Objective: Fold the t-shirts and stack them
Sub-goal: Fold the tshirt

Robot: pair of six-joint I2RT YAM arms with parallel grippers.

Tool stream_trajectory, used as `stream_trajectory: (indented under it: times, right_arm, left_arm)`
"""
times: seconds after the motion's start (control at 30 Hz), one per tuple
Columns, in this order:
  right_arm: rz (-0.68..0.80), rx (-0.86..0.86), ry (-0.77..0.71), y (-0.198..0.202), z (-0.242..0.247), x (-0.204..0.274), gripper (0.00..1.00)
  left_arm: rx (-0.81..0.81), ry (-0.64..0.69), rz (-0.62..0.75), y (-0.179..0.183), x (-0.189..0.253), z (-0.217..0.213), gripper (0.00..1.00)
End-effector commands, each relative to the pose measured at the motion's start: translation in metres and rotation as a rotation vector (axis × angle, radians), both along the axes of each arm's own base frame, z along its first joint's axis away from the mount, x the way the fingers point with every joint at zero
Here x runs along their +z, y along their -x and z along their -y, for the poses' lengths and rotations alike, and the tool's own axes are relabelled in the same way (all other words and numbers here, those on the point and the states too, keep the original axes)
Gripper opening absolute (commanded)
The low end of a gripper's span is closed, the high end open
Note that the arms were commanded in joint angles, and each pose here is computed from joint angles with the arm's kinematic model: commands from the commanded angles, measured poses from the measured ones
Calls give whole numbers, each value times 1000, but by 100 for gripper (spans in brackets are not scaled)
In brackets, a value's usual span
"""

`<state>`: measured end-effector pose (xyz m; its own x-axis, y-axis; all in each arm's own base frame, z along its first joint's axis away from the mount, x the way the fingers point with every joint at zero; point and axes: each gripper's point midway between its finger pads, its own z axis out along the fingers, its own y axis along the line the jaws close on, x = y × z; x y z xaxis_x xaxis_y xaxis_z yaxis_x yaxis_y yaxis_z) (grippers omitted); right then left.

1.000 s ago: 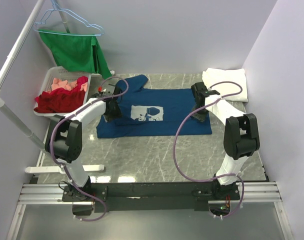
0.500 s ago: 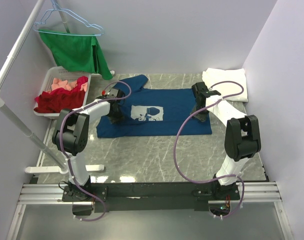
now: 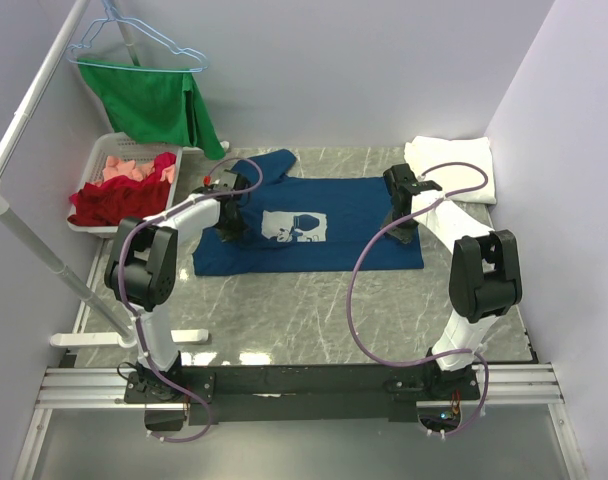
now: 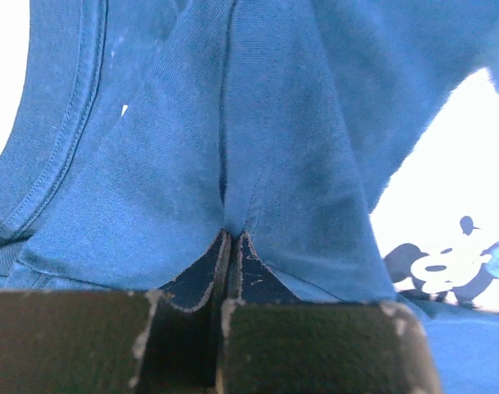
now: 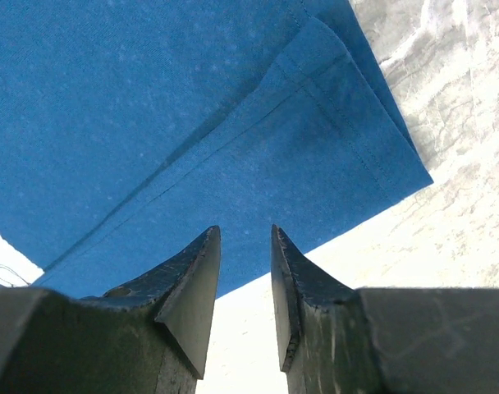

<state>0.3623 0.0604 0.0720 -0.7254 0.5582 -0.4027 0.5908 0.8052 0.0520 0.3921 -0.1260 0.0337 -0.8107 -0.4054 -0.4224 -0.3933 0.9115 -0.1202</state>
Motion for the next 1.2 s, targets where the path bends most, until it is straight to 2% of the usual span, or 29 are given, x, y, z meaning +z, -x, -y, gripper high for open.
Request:
stream_trajectory:
  times: [0.0,0.33,0.67,0.7,0.77,0.83,0.87,0.93,0.97,1.03,1.07,1.17]
  right_arm:
    - [32,-32,16,0,6,11,38]
    - [26,-37,28,0,8,11,37]
    - [30,-38,46,1,12,18,37]
    - [29,-39,48,1,12,18,37]
    - [31,-41,48,2,13,19,37]
    - [29,-41,45,3,12,18,37]
    - [27,-43,45,4,12,18,37]
    - [24,-44,42,6,12,16,36]
    - [25,-45,38,6,12,16,36]
    - [22,-46,35,7,11,14,36]
    - [25,-47,33,8,11,15,36]
    - [28,-48,28,9,10,15,36]
  left_arm:
    - [10,3,84,-20,37,3,1]
    - [-62,52,168,-54,67,31,1]
    - [-150,70,177,-89,44,59,1]
    - [-160,67,187,-93,45,59,3]
    - [-157,55,217,-101,47,59,15]
    - [-156,48,257,-107,56,58,22]
    - [-154,44,275,-110,60,57,32]
    - [-150,39,325,-114,72,55,43]
    - [-140,26,342,-116,76,52,51]
    - [-141,22,370,-116,84,50,57]
    - [-142,17,368,-113,81,49,64]
    - [-140,3,361,-105,82,43,68]
